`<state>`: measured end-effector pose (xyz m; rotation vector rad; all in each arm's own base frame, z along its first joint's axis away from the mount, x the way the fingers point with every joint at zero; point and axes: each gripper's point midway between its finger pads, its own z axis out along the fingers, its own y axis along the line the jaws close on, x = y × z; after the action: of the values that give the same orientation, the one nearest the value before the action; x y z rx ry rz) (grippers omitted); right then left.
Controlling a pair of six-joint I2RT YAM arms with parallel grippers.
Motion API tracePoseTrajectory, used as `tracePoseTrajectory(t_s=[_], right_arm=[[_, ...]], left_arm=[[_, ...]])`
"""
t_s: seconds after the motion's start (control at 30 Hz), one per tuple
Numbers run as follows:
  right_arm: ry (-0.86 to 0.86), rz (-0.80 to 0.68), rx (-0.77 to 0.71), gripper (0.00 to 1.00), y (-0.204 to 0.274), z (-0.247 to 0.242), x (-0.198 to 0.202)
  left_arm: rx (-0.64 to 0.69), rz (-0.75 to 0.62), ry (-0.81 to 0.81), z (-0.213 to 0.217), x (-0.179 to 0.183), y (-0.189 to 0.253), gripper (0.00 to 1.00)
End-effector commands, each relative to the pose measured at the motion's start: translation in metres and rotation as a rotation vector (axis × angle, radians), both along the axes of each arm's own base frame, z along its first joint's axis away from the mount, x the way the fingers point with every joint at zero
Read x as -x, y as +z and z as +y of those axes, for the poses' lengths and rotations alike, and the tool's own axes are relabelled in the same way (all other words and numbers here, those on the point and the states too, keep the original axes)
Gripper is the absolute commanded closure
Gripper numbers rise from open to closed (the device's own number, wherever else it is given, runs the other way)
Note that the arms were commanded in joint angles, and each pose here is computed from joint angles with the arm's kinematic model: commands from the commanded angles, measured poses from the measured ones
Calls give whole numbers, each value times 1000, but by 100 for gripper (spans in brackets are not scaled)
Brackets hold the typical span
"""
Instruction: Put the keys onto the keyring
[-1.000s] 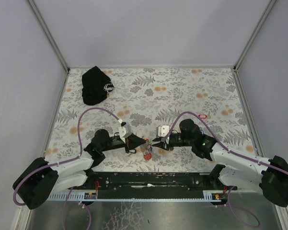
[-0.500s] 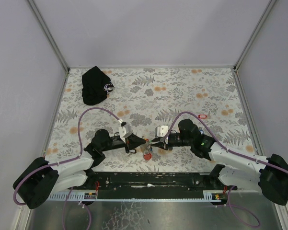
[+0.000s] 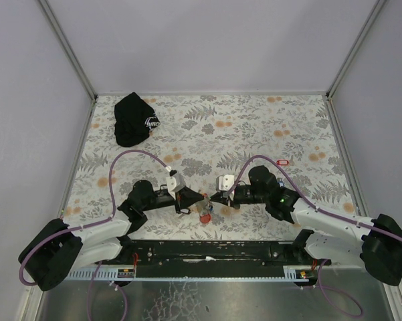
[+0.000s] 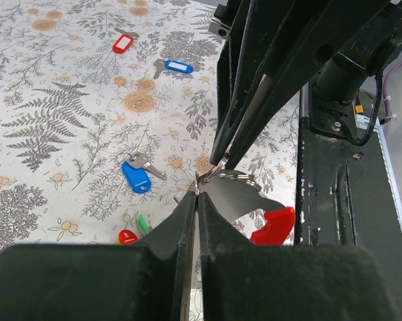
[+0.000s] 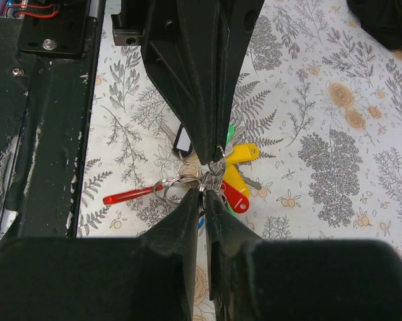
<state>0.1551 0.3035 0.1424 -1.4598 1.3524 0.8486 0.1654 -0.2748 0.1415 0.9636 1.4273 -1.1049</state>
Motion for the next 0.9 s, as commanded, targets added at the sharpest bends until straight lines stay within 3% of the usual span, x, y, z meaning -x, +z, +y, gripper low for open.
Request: tracePoseTrajectory(t_s=[0.0, 0.13, 0.33, 0.47, 0.57, 0.87], right_arm=[[16, -50, -55, 88, 27, 12, -5], [-1, -61, -58, 96, 30, 11, -8], [-24, -57, -62, 100, 33, 12, -12], [-49, -62, -83, 100, 38, 13, -16], [-53, -61, -99, 100, 41, 16, -19], [-81, -14, -209, 100, 49, 28, -24]], left_arm=[[9, -12, -21, -4, 1, 7, 100], [13, -9, -5, -3, -1, 8, 99], [36, -7, 80, 5, -9, 12, 75], [60, -10, 191, 15, -22, 16, 65], [72, -3, 269, 24, -31, 19, 62], [191, -41, 230, 31, -14, 41, 63]])
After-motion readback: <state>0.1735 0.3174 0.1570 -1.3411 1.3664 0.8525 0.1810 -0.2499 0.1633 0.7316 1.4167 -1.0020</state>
